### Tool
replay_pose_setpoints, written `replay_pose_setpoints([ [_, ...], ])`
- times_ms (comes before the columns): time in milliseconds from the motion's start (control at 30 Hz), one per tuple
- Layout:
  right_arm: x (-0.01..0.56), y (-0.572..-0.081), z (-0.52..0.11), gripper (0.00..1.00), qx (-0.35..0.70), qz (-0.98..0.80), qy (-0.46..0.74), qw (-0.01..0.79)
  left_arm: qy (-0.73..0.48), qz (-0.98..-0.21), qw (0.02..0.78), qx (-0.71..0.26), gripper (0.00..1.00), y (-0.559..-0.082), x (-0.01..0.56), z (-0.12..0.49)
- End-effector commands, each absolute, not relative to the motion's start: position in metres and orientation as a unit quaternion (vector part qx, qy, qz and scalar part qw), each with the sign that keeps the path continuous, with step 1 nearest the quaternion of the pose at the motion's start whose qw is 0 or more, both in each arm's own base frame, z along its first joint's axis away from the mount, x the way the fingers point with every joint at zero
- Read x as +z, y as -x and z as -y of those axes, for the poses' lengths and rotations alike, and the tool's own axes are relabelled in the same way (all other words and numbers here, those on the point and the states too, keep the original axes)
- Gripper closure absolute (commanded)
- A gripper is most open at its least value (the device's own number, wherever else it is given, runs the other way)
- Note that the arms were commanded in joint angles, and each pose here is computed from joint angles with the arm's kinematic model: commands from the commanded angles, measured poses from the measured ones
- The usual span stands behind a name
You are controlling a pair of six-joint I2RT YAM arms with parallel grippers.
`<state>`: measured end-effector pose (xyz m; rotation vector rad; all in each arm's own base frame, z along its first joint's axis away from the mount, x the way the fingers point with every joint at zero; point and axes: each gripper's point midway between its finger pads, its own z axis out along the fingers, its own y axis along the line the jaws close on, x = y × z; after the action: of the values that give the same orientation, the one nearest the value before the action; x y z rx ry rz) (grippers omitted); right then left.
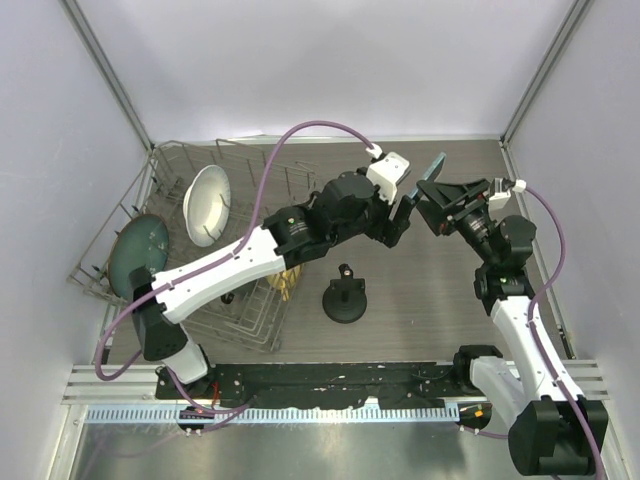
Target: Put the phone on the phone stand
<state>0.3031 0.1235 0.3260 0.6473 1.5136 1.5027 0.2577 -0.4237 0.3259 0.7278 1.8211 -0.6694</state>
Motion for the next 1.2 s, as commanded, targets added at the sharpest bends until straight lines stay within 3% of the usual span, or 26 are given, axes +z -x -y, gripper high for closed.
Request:
replay_pose_setpoints([
  [0, 0.348, -0.289, -0.124, 1.0, 0.622, -0.583, -0.238, 0.465, -0.283, -0.732, 0.543, -0.299, 0.28, -0.263, 0.358, 0.438],
  [400, 0.344, -0.279, -0.124, 1.0, 0.623, -0.582, -0.244, 0.461, -0.287, -0.739, 0.543, -0.277, 0.43, -0.271, 0.344, 0.461],
  [700, 0.341, -0.269, -0.136, 1.0, 0.639, -0.58, -0.24, 0.444, -0.298, -0.741, 0.536, -0.273, 0.65, -0.271, 0.338, 0.47],
  [767, 0.343, -0.268, -0.137, 0.99, 0.641, -0.58, -0.235, 0.444, -0.299, -0.743, 0.533, -0.272, 0.77, -0.271, 0.336, 0.471],
  [800, 0.346, -0.266, -0.138, 0.99, 0.643, -0.58, -0.227, 0.446, -0.297, -0.744, 0.533, -0.271, 0.93, -0.271, 0.336, 0.47],
  [833, 0.348, -0.264, -0.138, 0.99, 0.642, -0.58, -0.222, 0.45, -0.296, -0.747, 0.531, -0.27, 1.0, -0.27, 0.336, 0.47],
  [867, 0.35, -0.263, -0.139, 0.99, 0.642, -0.58, -0.217, 0.452, -0.294, -0.747, 0.531, -0.272, 1.0, -0.27, 0.338, 0.469],
  [933, 0.355, -0.26, -0.14, 0.91, 0.638, -0.583, -0.201, 0.461, -0.284, -0.747, 0.531, -0.282, 1.0, -0.268, 0.345, 0.466],
  [967, 0.358, -0.259, -0.14, 0.74, 0.635, -0.584, -0.196, 0.465, -0.284, -0.748, 0.528, -0.285, 1.0, -0.265, 0.344, 0.466],
  [1000, 0.362, -0.258, -0.14, 0.64, 0.628, -0.588, -0.184, 0.475, -0.282, -0.748, 0.527, -0.289, 1.0, -0.264, 0.346, 0.464],
  [1033, 0.364, -0.257, -0.141, 0.44, 0.625, -0.59, -0.176, 0.479, -0.274, -0.746, 0.53, -0.298, 1.0, -0.261, 0.355, 0.459],
  [1133, 0.371, -0.255, -0.14, 0.17, 0.597, -0.606, -0.151, 0.503, -0.267, -0.745, 0.527, -0.31, 1.0, -0.254, 0.36, 0.452],
  [1167, 0.372, -0.254, -0.141, 0.14, 0.591, -0.611, -0.145, 0.507, -0.264, -0.742, 0.53, -0.316, 1.0, -0.25, 0.367, 0.444],
])
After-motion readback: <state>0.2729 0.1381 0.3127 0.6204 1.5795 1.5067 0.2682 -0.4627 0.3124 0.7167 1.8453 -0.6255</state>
